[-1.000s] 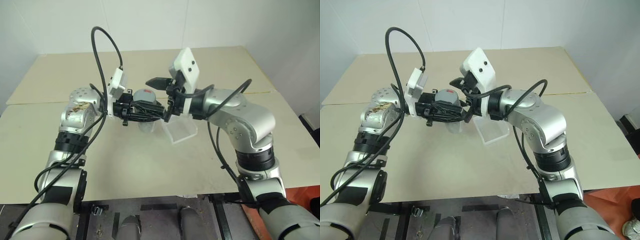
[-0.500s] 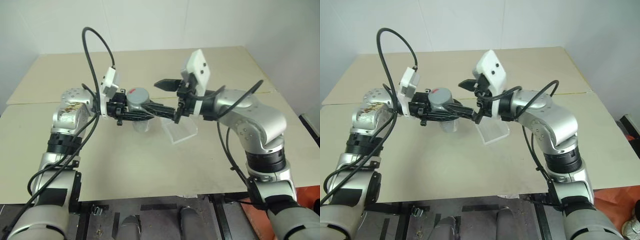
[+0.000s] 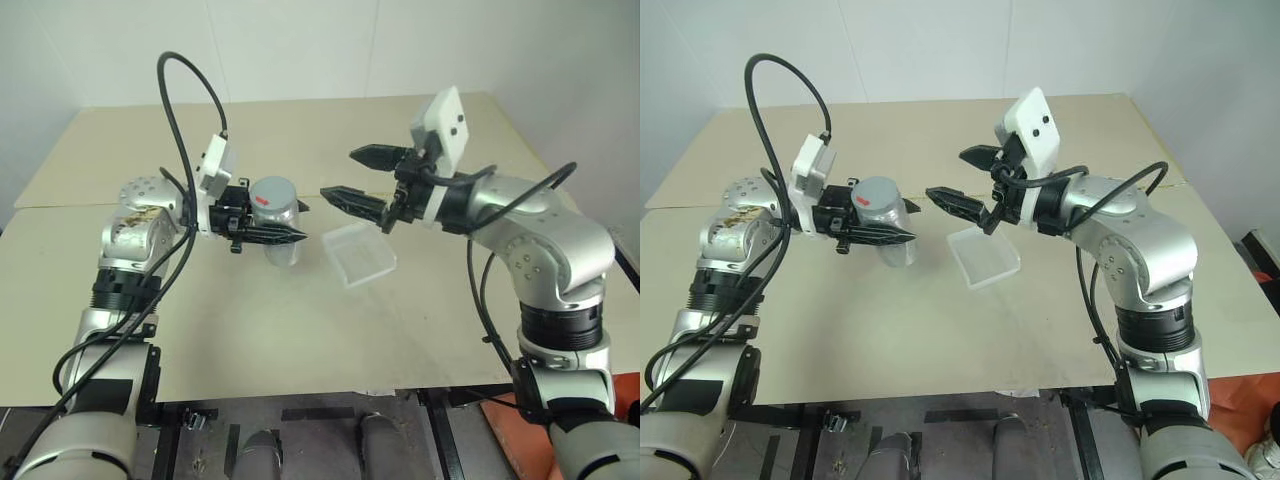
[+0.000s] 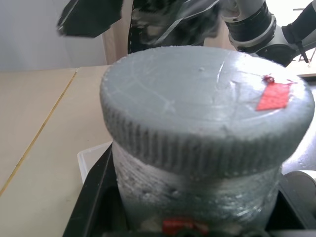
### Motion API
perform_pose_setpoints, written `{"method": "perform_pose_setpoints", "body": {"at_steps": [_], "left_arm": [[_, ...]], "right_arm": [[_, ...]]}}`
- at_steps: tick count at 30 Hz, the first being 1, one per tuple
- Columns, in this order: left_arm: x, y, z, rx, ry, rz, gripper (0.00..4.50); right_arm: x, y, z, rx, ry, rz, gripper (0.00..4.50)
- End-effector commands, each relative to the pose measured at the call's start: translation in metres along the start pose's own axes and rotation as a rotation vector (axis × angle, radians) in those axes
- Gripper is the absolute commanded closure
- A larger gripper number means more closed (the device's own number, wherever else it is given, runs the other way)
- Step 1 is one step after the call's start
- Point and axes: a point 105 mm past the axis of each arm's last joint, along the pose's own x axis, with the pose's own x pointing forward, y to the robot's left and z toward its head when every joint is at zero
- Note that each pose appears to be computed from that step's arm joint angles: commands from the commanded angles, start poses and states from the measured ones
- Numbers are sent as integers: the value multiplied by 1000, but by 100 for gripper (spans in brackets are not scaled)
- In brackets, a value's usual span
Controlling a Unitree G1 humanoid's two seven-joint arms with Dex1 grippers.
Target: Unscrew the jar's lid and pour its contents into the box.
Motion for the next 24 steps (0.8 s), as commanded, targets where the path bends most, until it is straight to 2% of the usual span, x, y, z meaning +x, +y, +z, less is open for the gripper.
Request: {"method": "perform_pose_setpoints", "body": {"at_steps": [1, 13, 24], "left_arm": [[6, 4, 10, 49, -9, -12, 248], [15, 6, 11, 62, -20, -33, 248], [14, 5, 10, 68, -18, -30, 248]], "right_arm": [[-1, 19, 22, -41, -63, 64, 3], [33, 28, 14, -49, 30, 54, 3], [46, 30, 13, -32, 32, 71, 3]]}}
